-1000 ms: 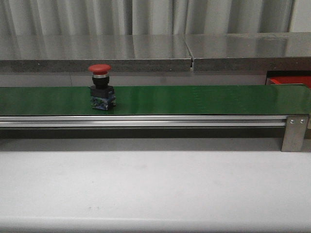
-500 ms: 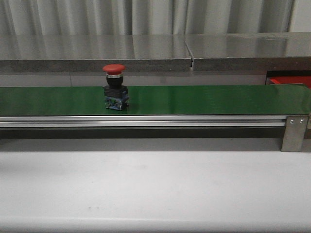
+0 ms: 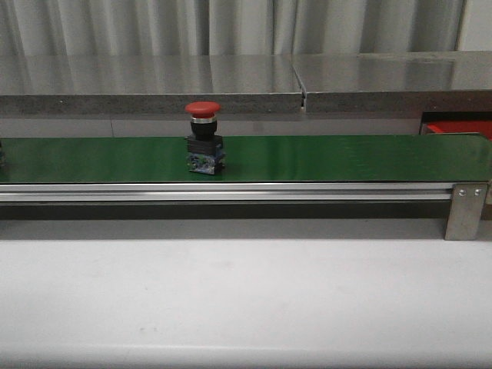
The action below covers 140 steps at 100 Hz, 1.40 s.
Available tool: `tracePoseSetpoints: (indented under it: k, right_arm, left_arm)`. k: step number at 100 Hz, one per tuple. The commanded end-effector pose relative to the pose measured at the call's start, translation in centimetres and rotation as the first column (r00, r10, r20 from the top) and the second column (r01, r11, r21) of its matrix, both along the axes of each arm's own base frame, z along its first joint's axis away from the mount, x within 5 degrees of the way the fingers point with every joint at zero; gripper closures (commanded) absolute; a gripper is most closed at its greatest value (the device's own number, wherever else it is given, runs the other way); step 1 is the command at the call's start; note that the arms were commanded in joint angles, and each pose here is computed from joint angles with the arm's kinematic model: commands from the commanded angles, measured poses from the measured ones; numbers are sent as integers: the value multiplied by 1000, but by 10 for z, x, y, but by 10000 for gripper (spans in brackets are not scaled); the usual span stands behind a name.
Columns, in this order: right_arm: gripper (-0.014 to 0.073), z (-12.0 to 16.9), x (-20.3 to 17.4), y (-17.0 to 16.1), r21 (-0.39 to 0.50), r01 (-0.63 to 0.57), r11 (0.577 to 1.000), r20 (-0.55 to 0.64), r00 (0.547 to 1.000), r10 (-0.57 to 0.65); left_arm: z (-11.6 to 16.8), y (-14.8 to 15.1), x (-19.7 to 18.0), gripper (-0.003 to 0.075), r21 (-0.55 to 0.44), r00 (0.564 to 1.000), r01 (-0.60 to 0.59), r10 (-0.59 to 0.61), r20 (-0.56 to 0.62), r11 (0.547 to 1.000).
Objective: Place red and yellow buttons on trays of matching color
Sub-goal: 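Lower the right gripper toward the red button carried along the belt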
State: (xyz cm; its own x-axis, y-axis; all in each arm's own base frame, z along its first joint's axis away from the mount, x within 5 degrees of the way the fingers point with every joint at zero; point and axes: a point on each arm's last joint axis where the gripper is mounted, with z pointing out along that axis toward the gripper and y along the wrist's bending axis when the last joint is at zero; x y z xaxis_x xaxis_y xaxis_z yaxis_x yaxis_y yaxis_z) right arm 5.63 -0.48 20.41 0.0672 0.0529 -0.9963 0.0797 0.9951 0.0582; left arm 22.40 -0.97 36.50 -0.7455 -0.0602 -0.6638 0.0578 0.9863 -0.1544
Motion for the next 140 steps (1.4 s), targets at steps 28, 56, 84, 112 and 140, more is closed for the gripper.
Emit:
tracePoseSetpoints:
  k: [28, 56, 84, 112, 140]
  right_arm:
    - [669, 16, -4, 1, -25, -3, 1000, 116, 993, 6]
    - [669, 21, -5, 1, -30, -7, 1000, 170, 985, 12]
    - [669, 57, -6, 0, -28, 3, 1000, 86, 996, -1]
    - [669, 96, 15, 1, -33, -39, 999, -85, 996, 36]
    - [669, 130, 62, 0, -19, -43, 999, -281, 959, 35]
  left_arm:
    - [14, -3, -69, 741, -15, 976, -5, 8, 218, 1000]
    - [11, -4, -113, 741, -15, 945, -7, 12, 327, 1000]
    - [13, -4, -122, 741, -15, 935, -7, 11, 355, 1000]
    - [13, -4, -122, 741, -15, 935, -7, 11, 355, 1000]
    - [13, -4, -122, 741, -15, 935, -7, 11, 355, 1000]
